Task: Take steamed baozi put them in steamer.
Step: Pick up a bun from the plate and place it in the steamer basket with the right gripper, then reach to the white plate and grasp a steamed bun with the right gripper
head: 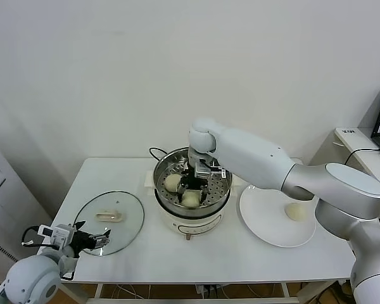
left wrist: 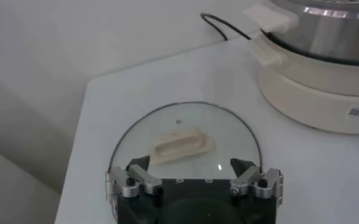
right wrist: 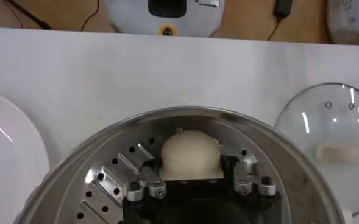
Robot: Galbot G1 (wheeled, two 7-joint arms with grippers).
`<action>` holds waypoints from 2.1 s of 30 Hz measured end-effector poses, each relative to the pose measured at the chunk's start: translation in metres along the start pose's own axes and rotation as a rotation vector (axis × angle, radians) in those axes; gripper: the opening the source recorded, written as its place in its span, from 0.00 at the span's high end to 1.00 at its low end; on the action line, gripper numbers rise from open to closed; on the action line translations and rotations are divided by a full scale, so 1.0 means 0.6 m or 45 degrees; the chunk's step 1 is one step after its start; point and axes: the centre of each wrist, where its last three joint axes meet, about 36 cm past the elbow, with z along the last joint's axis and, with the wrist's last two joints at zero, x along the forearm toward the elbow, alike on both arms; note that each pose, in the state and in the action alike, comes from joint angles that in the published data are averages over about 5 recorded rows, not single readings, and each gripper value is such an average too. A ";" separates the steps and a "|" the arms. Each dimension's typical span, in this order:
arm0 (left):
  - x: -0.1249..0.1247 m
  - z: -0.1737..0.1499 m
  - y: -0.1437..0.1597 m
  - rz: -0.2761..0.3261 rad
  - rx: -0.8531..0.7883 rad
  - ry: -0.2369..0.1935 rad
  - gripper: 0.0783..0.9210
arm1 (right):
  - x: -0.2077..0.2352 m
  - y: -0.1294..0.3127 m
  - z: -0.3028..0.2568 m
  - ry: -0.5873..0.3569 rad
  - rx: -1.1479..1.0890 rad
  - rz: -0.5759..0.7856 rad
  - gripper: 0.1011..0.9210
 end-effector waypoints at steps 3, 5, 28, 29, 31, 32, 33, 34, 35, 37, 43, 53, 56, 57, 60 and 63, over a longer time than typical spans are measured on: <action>0.001 0.001 0.001 -0.002 0.000 0.002 0.12 | 0.022 0.015 0.007 0.020 -0.023 0.023 0.13; 0.001 0.001 0.002 -0.003 0.000 0.003 0.12 | 0.044 0.030 0.013 0.034 -0.048 0.042 0.12; 0.002 -0.005 0.004 -0.003 -0.004 -0.008 0.12 | 0.202 0.500 0.036 0.129 -1.155 0.129 0.12; 0.001 -0.005 0.004 -0.002 -0.004 -0.008 0.12 | 0.197 0.515 0.034 0.131 -1.207 0.131 0.12; 0.001 -0.005 0.003 -0.001 -0.002 -0.008 0.12 | 0.184 0.541 0.032 0.135 -1.293 0.133 0.12; 0.001 -0.005 0.003 -0.001 -0.002 -0.008 0.12 | 0.178 0.553 0.031 0.137 -1.331 0.134 0.12; 0.001 -0.004 0.003 0.000 -0.002 -0.008 0.12 | 0.171 0.564 0.030 0.139 -1.365 0.134 0.12; 0.001 -0.004 0.003 0.000 -0.001 -0.008 0.12 | 0.163 0.575 0.029 0.141 -1.395 0.132 0.12; 0.001 -0.005 0.003 0.000 -0.001 -0.008 0.12 | 0.155 0.585 0.028 0.144 -1.423 0.130 0.12; 0.001 -0.005 0.002 0.000 -0.001 -0.009 0.12 | 0.137 0.604 0.026 0.148 -1.470 0.121 0.12; 0.003 -0.005 0.002 0.002 -0.002 -0.010 0.12 | 0.075 0.654 0.016 0.164 -1.568 0.080 0.12; 0.006 -0.007 0.000 0.005 -0.007 -0.017 0.12 | -0.010 0.704 0.002 0.204 -1.661 0.030 0.12; 0.007 -0.007 -0.001 0.007 -0.006 -0.017 0.12 | -0.027 0.714 -0.003 0.217 -1.681 0.020 0.12; 0.007 -0.007 -0.001 0.007 -0.005 -0.016 0.12 | -0.033 0.717 -0.004 0.221 -1.687 0.018 0.12; 0.007 -0.006 -0.001 0.008 -0.004 -0.014 0.12 | -0.049 0.724 -0.008 0.230 -1.701 0.011 0.12; 0.007 -0.005 -0.001 0.008 -0.004 -0.014 0.12 | -0.065 0.729 -0.011 0.237 -1.710 0.007 0.12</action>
